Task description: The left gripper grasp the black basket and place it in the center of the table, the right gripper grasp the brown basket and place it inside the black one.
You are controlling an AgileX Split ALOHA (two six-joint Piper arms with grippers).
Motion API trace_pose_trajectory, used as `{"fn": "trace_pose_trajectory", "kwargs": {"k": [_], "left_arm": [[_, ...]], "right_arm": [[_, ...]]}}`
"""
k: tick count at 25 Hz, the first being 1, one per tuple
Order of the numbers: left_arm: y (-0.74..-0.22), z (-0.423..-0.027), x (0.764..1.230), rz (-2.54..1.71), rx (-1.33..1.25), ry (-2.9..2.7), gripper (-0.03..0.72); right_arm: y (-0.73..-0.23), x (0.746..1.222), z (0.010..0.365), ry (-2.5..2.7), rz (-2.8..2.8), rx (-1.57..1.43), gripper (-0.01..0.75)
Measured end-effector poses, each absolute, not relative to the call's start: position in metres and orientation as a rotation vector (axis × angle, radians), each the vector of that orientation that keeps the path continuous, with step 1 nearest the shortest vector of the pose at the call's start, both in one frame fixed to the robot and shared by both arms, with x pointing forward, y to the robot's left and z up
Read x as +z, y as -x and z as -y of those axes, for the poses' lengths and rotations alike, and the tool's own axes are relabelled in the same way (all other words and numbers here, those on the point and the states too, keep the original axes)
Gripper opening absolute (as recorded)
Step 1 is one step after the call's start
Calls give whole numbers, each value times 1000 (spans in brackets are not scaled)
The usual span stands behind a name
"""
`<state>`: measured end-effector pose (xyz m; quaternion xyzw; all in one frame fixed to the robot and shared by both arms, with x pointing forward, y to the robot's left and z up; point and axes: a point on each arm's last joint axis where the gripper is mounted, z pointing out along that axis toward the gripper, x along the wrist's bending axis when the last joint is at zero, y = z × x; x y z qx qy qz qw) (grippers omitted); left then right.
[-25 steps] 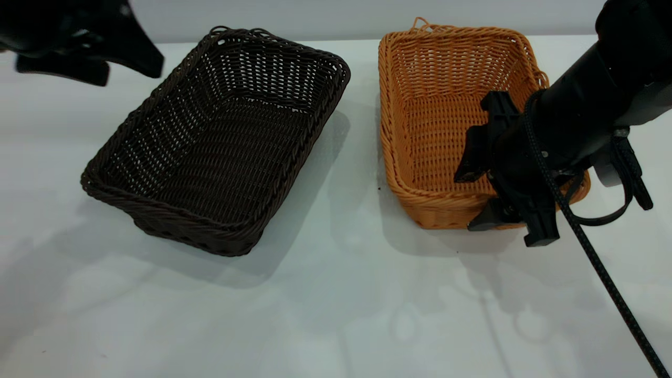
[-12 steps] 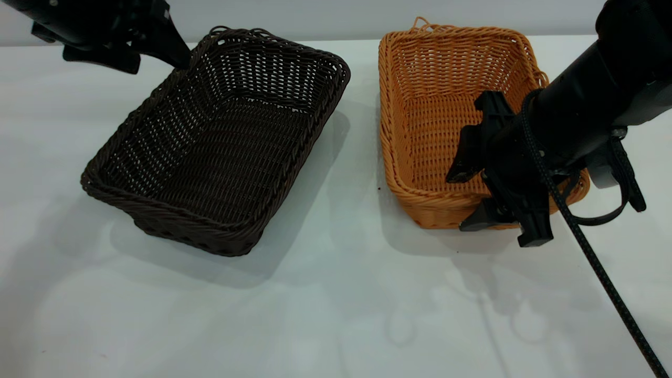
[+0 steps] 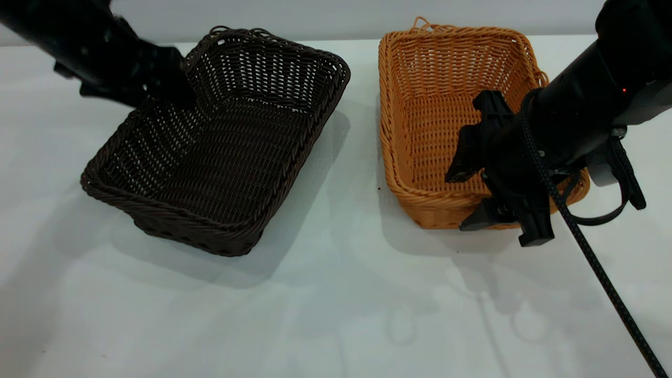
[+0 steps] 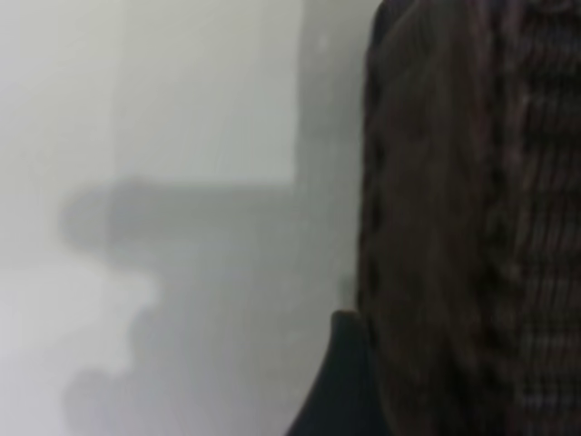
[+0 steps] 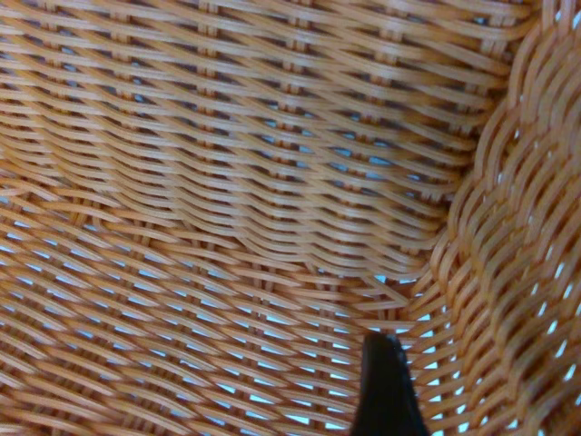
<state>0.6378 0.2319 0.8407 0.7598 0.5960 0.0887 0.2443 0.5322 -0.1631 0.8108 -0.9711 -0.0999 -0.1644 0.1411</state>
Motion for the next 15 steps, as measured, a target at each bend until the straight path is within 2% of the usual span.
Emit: {"fn": "trace_pose_trajectory", "kwargs": {"k": [4,7,9,13,15], "left_arm": [[-635,-233,817,-1667,213,-2102,575],[-633,-234,803,-1689,188,-2118,538],[-633,-235,798,-1697,195,-2122,483],[-633,-234,799,-1698,198,-2118,295],[-634,-234,799,-1698,206,-2116,258]], "right_arm": [[-532,811,163,2806,298,-477,435],[-532,811,163,2805,317,-480,415],[-532,811,164,2809,320,-481,377],[-533,810,165,2826,317,-483,241],[-533,810,166,2832,315,-483,163]]}}
